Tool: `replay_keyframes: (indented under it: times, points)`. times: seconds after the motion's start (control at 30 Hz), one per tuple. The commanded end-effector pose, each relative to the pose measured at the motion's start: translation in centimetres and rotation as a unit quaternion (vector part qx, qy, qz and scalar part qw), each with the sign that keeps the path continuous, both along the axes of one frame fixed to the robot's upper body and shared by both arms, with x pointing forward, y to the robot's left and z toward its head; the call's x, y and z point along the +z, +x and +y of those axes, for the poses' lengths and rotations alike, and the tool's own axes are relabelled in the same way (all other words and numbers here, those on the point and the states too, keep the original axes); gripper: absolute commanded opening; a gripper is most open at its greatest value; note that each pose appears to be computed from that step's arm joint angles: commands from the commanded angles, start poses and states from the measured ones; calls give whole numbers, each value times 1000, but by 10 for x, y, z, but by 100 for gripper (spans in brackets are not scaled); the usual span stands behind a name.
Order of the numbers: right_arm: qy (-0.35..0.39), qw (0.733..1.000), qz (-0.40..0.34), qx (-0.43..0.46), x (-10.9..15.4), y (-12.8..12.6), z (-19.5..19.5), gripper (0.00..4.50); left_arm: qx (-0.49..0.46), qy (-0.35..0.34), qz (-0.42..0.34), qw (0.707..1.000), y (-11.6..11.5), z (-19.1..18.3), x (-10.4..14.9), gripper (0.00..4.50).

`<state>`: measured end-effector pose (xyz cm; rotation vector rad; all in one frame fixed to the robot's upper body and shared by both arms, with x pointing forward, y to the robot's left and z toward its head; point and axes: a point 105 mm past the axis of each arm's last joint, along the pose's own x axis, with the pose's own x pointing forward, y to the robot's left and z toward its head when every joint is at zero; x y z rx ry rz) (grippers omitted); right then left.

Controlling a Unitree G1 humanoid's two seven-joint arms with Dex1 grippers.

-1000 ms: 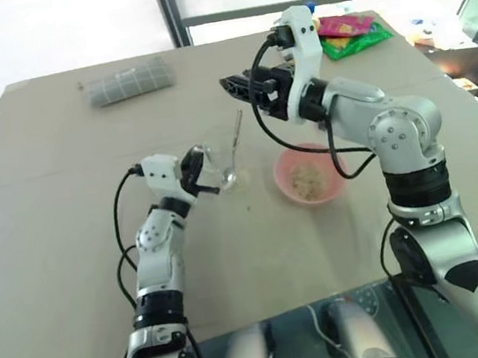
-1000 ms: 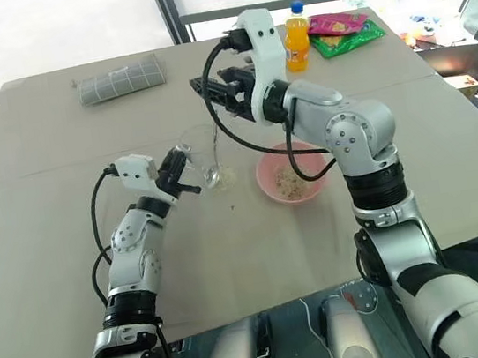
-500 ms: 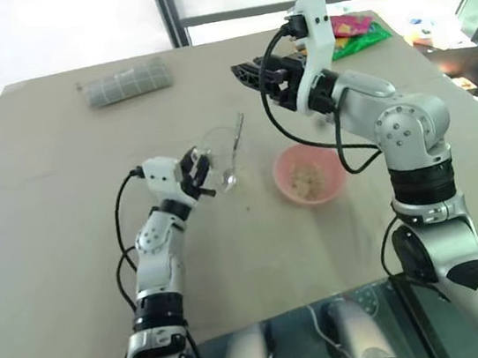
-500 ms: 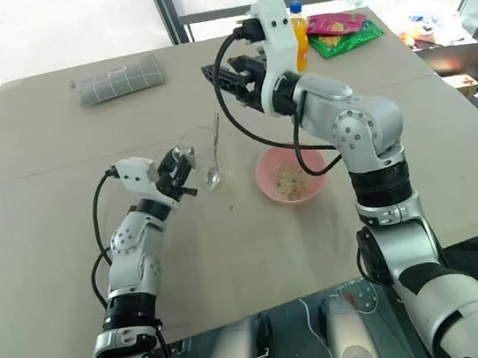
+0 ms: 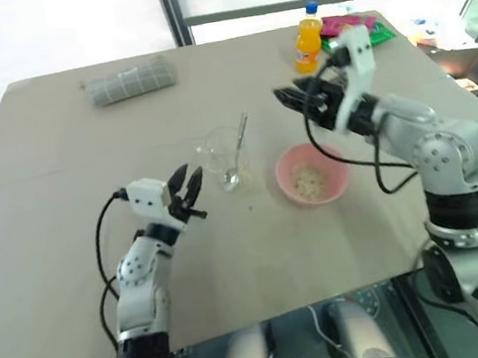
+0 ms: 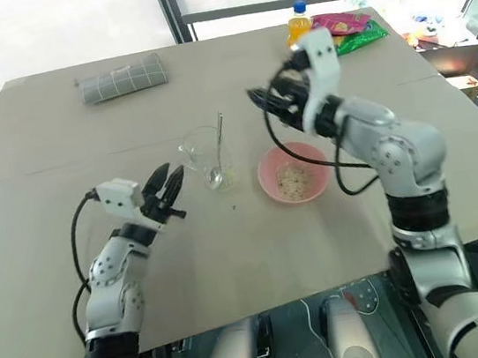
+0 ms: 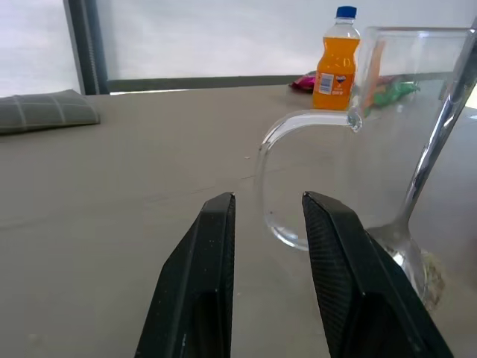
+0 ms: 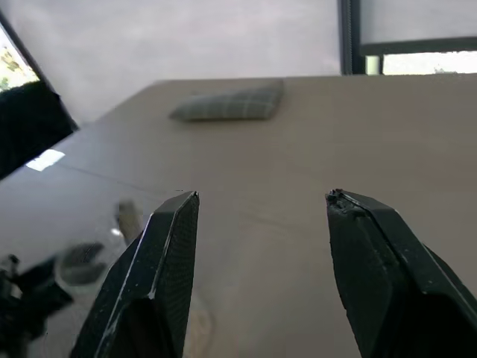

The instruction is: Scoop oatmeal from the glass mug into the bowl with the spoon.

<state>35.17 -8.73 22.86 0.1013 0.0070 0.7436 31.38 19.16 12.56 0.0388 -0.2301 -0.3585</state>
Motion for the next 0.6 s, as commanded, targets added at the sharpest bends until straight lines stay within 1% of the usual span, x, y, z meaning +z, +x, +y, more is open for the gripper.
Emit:
replay_keyframes:
  times: [0.03,0.1,0.17,0.2,0.23,0.3,0.33,0.4,0.43,0.53,0.6]
  points:
    - [-12,997,-67,-20,-4,-21,-45,273,6,18,-8,1000,-27,6,11,143]
    - [-28,996,-60,-53,-19,-27,-74,273,27,24,20,999,-40,18,3,143]
    - [-91,993,-52,-51,-42,-41,-95,273,29,31,41,998,-54,26,-2,143]
    - [-110,992,-43,-42,-55,-52,-103,273,29,32,51,998,-62,30,-5,143]
    - [-114,992,-33,-37,-63,-60,-109,273,29,32,59,997,-67,32,-6,197]
    - [-101,994,6,-30,-85,-78,-120,326,21,32,82,996,-81,32,-14,272]
    - [-103,994,20,-19,-96,-86,-122,358,15,36,95,995,-87,30,-19,325]
    - [-125,992,34,0,-115,-99,-122,448,5,43,120,992,-97,24,-30,421]
    - [-129,991,39,4,-123,-103,-122,450,6,46,123,991,-100,21,-32,444]
    - [-117,992,47,-12,-135,-106,-128,450,19,68,147,987,-103,19,-44,444]
    - [-104,993,48,-22,-134,-104,-133,450,24,57,152,986,-102,19,-45,444]
